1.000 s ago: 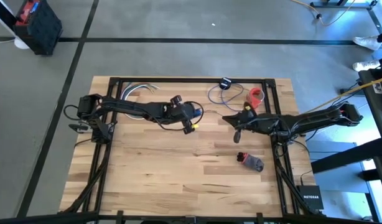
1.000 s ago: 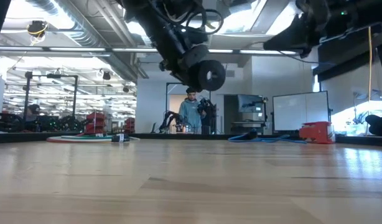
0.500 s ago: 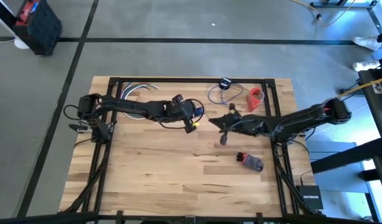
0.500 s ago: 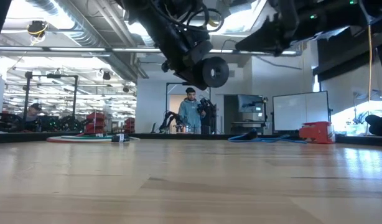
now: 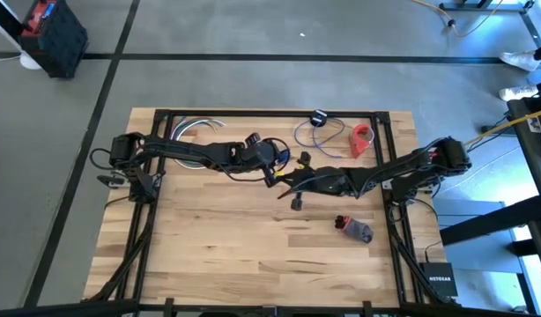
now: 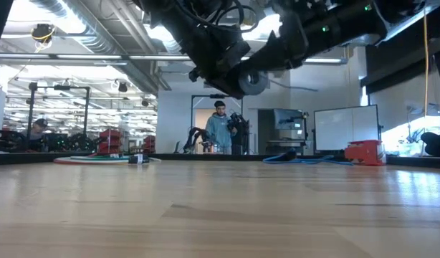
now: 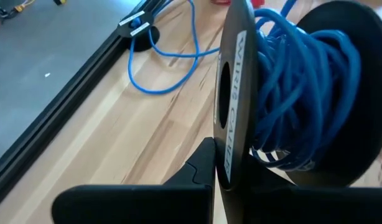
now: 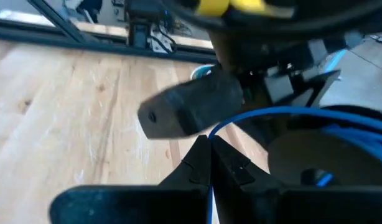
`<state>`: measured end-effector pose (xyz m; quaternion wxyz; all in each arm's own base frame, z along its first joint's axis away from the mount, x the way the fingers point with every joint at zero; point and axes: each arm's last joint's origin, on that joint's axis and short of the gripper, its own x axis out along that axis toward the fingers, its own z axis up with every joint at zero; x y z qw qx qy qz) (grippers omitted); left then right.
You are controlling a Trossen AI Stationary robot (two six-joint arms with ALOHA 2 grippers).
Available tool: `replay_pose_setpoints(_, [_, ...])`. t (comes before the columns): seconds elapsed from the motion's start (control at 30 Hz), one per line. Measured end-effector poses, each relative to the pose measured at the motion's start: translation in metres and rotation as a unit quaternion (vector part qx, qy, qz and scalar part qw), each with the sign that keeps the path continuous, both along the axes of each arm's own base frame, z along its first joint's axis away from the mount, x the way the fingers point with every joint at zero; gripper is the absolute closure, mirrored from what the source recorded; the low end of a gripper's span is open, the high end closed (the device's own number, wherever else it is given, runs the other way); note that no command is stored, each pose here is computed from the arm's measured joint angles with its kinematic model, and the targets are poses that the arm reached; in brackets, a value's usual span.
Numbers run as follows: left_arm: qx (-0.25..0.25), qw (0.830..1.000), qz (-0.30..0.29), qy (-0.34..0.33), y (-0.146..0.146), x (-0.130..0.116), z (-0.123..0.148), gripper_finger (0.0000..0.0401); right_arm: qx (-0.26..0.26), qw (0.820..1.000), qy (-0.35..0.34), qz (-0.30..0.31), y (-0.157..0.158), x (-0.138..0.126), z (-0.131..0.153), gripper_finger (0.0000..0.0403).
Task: Coil cords
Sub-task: Coil the blue wire onto the spool
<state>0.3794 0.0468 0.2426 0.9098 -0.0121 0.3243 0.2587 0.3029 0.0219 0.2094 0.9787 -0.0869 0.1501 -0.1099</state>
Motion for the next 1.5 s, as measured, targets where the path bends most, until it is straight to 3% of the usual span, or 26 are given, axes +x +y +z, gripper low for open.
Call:
replay_pose_setpoints(0.33, [-0.004, 0.998, -0.055, 0.003, -0.014, 0.002, 0.002, 0.0400, -0.017, 0.999, 0.038, -0.029, -0.004, 0.000, -0.011, 0.0400])
replay_pose_setpoints(0.63, [-0.005, 0.998, -0.061, -0.010, -0.015, 0.003, 0.004, 0.0400, 0.001, 0.999, -0.022, -0.025, -0.007, 0.005, -0.002, 0.0400])
replay_pose_setpoints(0.97, [-0.003, 0.997, -0.068, -0.020, -0.019, 0.005, 0.006, 0.0400, 0.023, 0.997, 0.064, -0.047, -0.012, 0.006, -0.031, 0.0400])
replay_pose_setpoints(1.2, [0.005, 0.996, -0.083, -0.025, -0.027, -0.001, 0.017, 0.0400, 0.006, 0.986, 0.146, -0.082, -0.015, -0.005, -0.047, 0.0400])
replay_pose_setpoints(1.5, [0.002, 0.995, -0.095, 0.021, -0.034, -0.008, 0.012, 0.0400, -0.011, 0.975, 0.191, -0.111, -0.017, -0.021, -0.045, 0.0400])
